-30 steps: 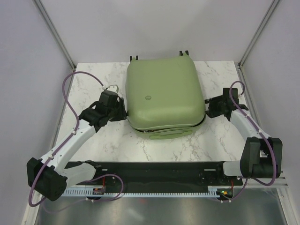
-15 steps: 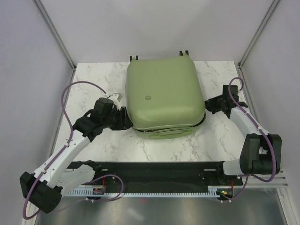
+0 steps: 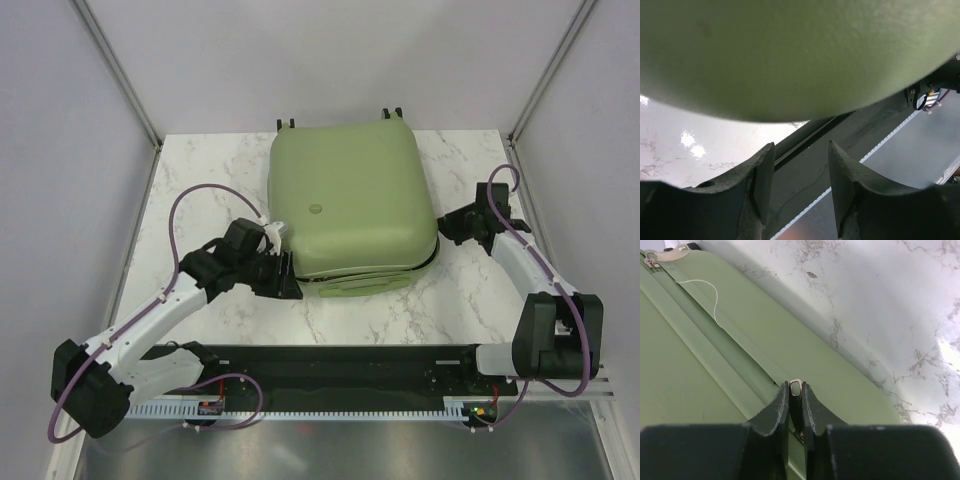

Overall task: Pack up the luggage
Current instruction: Move the luggage to the corner of the board.

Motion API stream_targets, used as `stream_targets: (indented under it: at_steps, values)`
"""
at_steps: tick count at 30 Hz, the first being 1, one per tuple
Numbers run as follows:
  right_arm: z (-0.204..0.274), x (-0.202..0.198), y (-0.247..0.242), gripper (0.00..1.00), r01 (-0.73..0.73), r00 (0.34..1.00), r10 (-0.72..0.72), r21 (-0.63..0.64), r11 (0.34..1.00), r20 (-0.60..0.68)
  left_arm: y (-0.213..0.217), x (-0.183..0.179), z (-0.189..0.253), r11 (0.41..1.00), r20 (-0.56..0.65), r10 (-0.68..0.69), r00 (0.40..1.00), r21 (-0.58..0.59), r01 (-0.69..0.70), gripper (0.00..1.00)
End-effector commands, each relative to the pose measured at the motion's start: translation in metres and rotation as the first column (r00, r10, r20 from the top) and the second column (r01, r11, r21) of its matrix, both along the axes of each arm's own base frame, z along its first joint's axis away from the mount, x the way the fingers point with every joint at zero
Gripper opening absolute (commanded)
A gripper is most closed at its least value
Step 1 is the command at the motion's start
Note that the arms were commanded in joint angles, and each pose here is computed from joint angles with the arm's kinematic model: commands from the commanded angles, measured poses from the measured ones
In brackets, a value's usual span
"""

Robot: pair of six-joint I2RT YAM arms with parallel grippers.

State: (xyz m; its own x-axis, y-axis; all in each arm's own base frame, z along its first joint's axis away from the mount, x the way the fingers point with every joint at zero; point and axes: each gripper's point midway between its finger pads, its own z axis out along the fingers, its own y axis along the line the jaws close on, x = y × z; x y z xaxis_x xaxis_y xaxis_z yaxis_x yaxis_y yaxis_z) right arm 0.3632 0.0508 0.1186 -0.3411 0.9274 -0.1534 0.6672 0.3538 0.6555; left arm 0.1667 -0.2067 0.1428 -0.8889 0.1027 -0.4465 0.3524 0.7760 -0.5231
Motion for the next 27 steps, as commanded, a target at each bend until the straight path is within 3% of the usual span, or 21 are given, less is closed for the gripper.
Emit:
stream_targets:
  at_steps: [1,12,27]
  values:
    - [-0.029,-0.054,0.002,0.0,-0.065,0.981,0.058,-0.034,0.997,-0.184,-0.009,0.002,-0.003,0.999,0.017,-0.048,0.999,-0.003,0.048,0.54]
    - [-0.027,-0.082,0.0,0.0,-0.154,0.964,0.138,-0.054,0.987,-0.227,-0.007,0.047,-0.012,0.992,0.074,0.085,0.994,0.089,-0.091,0.54]
    - [-0.01,-0.124,-0.001,0.0,-0.246,0.931,0.211,-0.082,0.966,-0.298,-0.033,0.083,0.014,0.998,0.176,0.024,0.984,0.049,-0.033,0.54]
